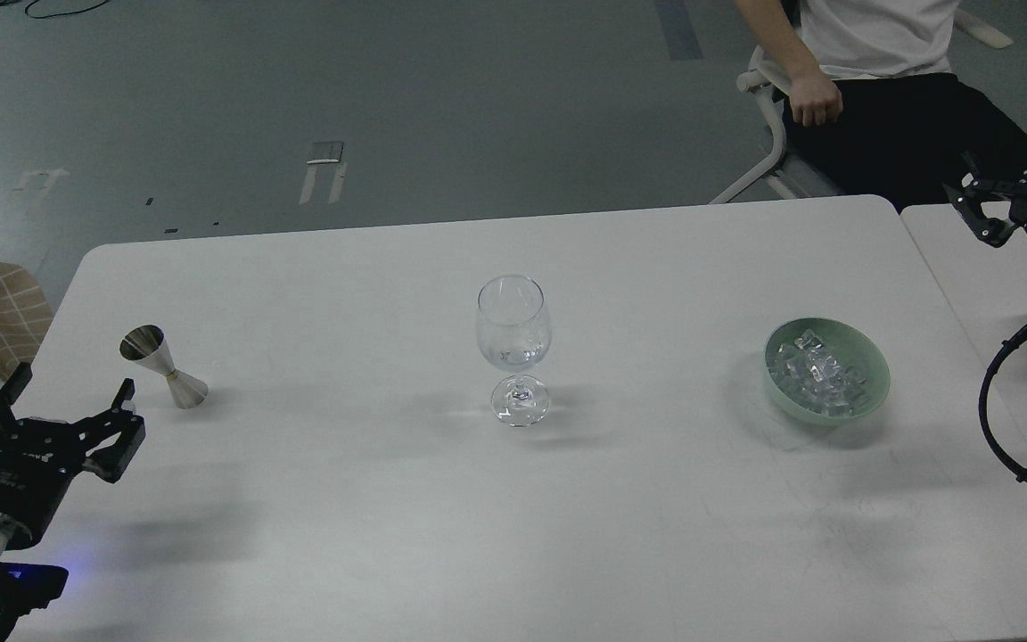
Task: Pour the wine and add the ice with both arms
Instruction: 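Open the left gripper and withdraw it up from the jigger, then move the right gripper down toward the green ice bowl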
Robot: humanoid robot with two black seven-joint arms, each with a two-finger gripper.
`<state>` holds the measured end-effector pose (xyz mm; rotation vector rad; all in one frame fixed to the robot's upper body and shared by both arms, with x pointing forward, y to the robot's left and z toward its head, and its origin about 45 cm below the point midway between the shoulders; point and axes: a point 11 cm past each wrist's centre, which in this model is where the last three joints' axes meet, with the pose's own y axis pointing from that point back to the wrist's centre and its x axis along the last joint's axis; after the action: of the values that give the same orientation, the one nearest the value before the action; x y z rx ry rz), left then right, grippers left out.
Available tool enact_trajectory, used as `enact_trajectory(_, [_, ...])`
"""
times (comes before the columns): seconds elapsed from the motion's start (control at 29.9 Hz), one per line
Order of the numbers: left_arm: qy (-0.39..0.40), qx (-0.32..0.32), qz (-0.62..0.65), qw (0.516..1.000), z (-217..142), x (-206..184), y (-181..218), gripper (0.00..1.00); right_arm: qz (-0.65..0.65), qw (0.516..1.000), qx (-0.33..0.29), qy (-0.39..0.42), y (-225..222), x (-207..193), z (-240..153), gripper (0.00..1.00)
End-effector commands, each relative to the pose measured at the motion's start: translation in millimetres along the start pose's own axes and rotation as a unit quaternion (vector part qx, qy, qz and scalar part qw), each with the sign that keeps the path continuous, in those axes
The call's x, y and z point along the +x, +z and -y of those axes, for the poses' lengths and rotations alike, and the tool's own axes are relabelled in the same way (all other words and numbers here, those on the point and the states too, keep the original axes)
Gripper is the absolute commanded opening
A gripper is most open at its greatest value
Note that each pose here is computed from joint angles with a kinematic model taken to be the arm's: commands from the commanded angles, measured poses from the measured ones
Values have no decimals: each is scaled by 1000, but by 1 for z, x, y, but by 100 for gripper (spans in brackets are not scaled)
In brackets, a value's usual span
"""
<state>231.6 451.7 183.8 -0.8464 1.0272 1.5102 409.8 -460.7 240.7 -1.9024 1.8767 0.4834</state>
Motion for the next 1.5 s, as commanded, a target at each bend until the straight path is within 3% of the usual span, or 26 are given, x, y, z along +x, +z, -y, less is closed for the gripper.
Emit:
enact_trajectory(0.0, [-22,26,47,998,6,-19,12,98,-18,1000,8,-1,-18,3,1,100])
enact_trajectory(0.27, [-81,106,124,983,41,-74,10,98,-120,993,9,-11,-68,7,-5,100])
enact_trajectory(0.64, [-176,95,314,928,52,-185,16,98,-263,962,-21,-77,-81,-36,0,100])
enact_trajectory(0.87, [-178,88,365,909,67,-205,5,97,-362,925,-55,-99,-74,-51,0,100])
enact_trajectory(1.17, [-157,45,316,935,87,-211,17,96,-458,880,-64,-108,-90,-59,-3,100])
enact_trajectory(1.34, [-162,38,297,940,90,-205,11,96,-542,823,-98,-139,-86,-74,-3,100])
enact_trajectory(1.47, [-163,-12,282,945,95,-200,18,96,-602,774,-111,-163,-83,-91,3,100])
